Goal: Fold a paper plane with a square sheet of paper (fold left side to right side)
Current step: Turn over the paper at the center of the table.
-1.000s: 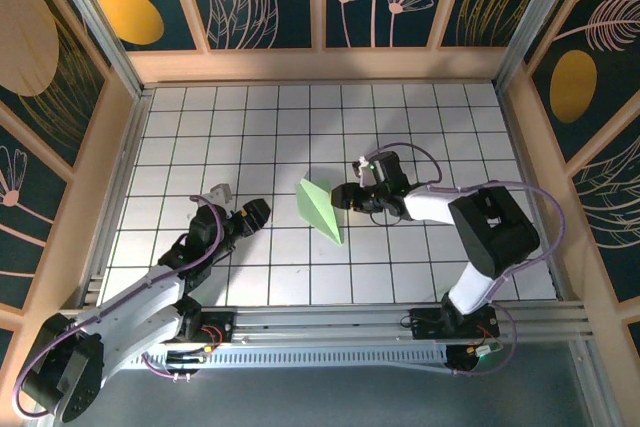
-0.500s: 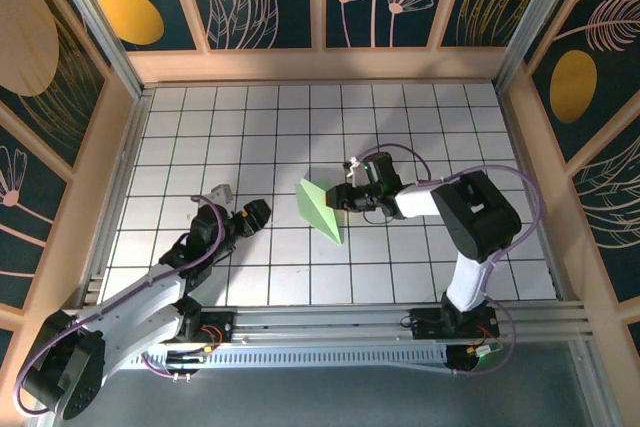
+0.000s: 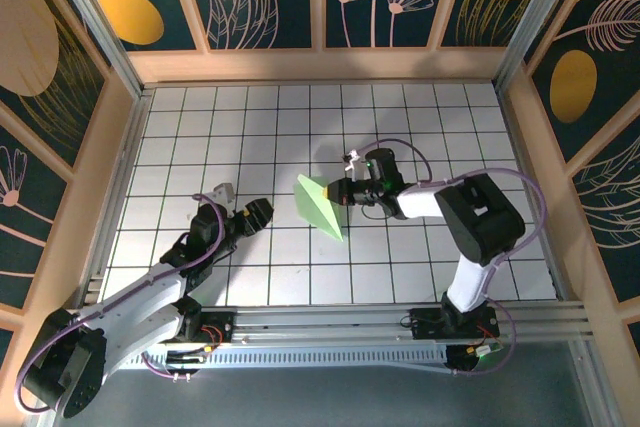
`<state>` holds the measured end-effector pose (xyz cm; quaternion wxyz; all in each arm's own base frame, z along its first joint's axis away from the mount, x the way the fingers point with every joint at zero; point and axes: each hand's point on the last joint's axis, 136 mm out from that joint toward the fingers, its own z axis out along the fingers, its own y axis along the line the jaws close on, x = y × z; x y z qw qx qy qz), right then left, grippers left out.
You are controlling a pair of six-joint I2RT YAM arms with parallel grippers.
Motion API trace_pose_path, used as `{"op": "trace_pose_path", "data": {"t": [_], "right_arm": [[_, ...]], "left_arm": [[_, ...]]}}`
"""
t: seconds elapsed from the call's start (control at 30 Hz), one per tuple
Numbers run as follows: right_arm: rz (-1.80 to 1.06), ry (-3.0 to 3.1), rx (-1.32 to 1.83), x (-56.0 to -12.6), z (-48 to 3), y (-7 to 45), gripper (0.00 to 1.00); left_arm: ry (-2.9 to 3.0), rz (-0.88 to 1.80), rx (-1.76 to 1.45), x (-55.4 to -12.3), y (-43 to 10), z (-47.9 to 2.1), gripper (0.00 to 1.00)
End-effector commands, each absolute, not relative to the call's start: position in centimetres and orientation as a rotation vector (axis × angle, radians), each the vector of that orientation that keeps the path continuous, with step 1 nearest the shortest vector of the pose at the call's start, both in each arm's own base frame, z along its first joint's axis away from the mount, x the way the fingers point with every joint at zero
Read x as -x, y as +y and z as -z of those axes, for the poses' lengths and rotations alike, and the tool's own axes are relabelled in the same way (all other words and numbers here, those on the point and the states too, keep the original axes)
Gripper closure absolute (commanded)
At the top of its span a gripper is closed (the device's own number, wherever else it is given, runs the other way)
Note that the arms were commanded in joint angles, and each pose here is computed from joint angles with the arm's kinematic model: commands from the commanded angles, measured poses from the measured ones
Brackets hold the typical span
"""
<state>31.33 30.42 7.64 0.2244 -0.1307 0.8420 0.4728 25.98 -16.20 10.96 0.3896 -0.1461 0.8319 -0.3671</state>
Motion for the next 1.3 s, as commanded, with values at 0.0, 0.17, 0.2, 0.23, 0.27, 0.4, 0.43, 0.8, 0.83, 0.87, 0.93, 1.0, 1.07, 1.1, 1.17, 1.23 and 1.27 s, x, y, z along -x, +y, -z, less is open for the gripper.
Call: {"op": "trace_pose_path", "data": {"t": [0.0,0.17,0.2,0.23,0.27,0.4,0.43,0.8,0.83,0.87,0.93,1.0,1.07,1.1,1.17,1.23,1.27], "right_arm": [[-1.341,2.147,0.414,-31.7,-12.6,30.2,1.00],[-1.420,1.988,0.478,-30.4,-18.2,29.5,1.00],[-1.454,1.949,0.492,-30.0,-19.5,29.3,1.00],[-1.496,1.919,0.506,-29.5,-20.6,29.2,1.00],[-1.533,1.890,0.522,-29.1,-21.6,29.1,1.00],[-1.682,1.818,0.602,-27.2,-24.7,29.6,1.00],[-1.710,1.795,0.623,-26.8,-25.4,29.8,1.00],[-1.875,1.708,0.719,-24.1,-28.5,31.4,1.00],[-1.879,1.709,0.723,-24.0,-28.5,31.6,1.00],[-1.882,1.711,0.727,-23.9,-28.4,31.7,1.00],[-1.890,1.718,0.727,-23.9,-28.3,31.9,1.00],[-1.894,1.725,0.722,-23.9,-28.1,32.1,1.00],[-1.899,1.731,0.712,-24.1,-27.9,32.2,1.00],[-1.902,1.732,0.708,-24.2,-27.9,32.3,1.00],[-1.912,1.738,0.700,-24.2,-27.7,32.3,1.00],[-1.917,1.742,0.693,-24.3,-27.6,32.4,1.00],[-1.919,1.744,0.689,-24.4,-27.6,32.4,1.00]], "left_arm": [[1.971,1.127,0.276,-26.6,-18.6,-15.9,0.19],[1.784,1.362,0.143,-25.6,-20.8,-21.8,0.15],[1.747,1.398,0.111,-25.3,-21.1,-23.0,0.15],[1.713,1.430,0.076,-25.0,-21.5,-24.2,0.15],[1.690,1.452,0.050,-24.8,-21.7,-25.0,0.15],[1.637,1.530,-0.057,-24.1,-23.0,-27.5,0.16],[1.638,1.538,-0.073,-24.0,-23.2,-27.8,0.16],[1.654,1.589,-0.124,-25.1,-25.0,-28.4,0.19],[1.657,1.590,-0.126,-25.2,-25.1,-28.3,0.20],[1.661,1.590,-0.126,-25.3,-25.2,-28.3,0.22],[1.652,1.603,-0.140,-25.2,-25.4,-28.5,0.27],[1.650,1.609,-0.145,-25.2,-25.5,-28.5,0.34],[1.655,1.609,-0.145,-25.3,-25.6,-28.4,0.41],[1.656,1.609,-0.145,-25.3,-25.6,-28.3,0.45],[1.661,1.608,-0.141,-25.3,-25.6,-28.1,0.51],[1.663,1.604,-0.136,-25.4,-25.5,-28.0,0.58],[1.664,1.603,-0.134,-25.4,-25.5,-28.0,0.61]]}}
